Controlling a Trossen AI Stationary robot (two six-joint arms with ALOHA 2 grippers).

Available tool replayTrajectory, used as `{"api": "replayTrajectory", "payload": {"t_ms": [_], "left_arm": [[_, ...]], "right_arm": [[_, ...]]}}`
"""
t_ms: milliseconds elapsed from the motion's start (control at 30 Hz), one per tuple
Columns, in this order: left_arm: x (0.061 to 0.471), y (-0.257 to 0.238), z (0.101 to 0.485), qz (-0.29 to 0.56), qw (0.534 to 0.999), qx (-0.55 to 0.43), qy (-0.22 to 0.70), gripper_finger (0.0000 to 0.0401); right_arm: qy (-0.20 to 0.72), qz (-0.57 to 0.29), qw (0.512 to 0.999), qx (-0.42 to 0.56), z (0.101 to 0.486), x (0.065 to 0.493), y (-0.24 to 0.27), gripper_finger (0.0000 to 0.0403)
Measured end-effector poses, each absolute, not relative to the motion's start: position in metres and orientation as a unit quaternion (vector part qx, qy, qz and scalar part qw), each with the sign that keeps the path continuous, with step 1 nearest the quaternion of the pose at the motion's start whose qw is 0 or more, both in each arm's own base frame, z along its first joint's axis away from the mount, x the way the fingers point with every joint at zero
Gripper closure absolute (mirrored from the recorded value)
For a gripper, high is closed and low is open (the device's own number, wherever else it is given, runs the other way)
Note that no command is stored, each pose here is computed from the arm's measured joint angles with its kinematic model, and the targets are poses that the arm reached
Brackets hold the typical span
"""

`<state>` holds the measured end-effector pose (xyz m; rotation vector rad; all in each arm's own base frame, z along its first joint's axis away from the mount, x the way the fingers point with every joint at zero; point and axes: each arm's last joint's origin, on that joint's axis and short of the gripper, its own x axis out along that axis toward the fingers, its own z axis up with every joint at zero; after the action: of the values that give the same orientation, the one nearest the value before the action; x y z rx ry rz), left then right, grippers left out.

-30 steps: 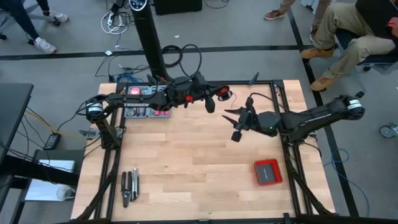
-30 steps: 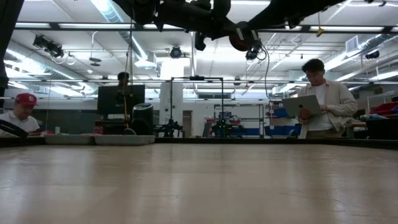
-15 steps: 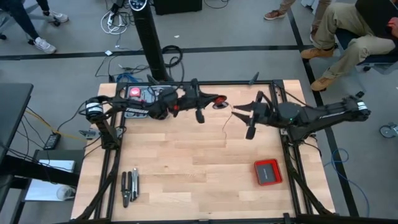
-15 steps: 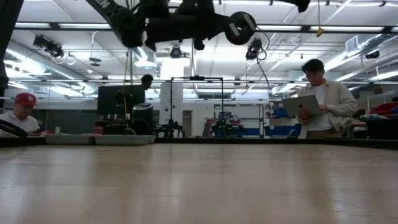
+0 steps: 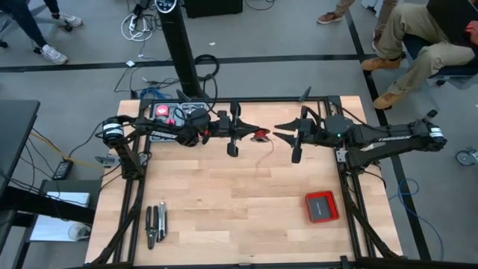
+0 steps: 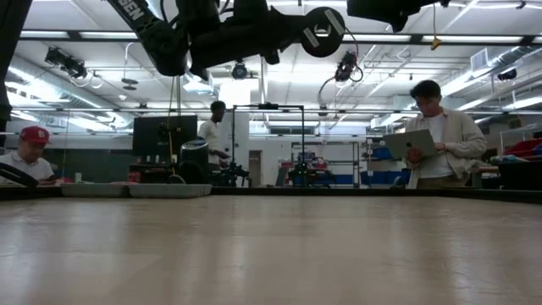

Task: Coil cords
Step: Coil the red wire onto the spool

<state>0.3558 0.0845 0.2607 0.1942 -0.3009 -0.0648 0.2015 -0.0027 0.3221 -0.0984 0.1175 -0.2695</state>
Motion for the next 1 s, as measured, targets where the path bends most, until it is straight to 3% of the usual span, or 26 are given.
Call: {"api": "replayTrajectory", "payload": {"t_ms": [700, 800, 933, 1000], "left_arm": [[0.361, 0.085, 0.266, -0.041, 0.985, 0.092, -0.140, 0.0401], [0.361, 0.086, 0.266, -0.039, 0.985, 0.094, -0.140, 0.0401], [0.361, 0.086, 0.266, -0.038, 0.985, 0.094, -0.141, 0.0401], [0.361, 0.086, 0.266, -0.036, 0.985, 0.093, -0.140, 0.0400]], "right_arm": [[0.067, -0.092, 0.992, -0.051, 0.308, 0.227, -0.036, 0.0302], [0.070, -0.092, 0.991, -0.064, 0.306, 0.230, -0.038, 0.0324], [0.078, -0.090, 0.989, -0.083, 0.302, 0.234, -0.038, 0.0388], [0.080, -0.095, 0.989, -0.082, 0.301, 0.235, -0.039, 0.0395]]}}
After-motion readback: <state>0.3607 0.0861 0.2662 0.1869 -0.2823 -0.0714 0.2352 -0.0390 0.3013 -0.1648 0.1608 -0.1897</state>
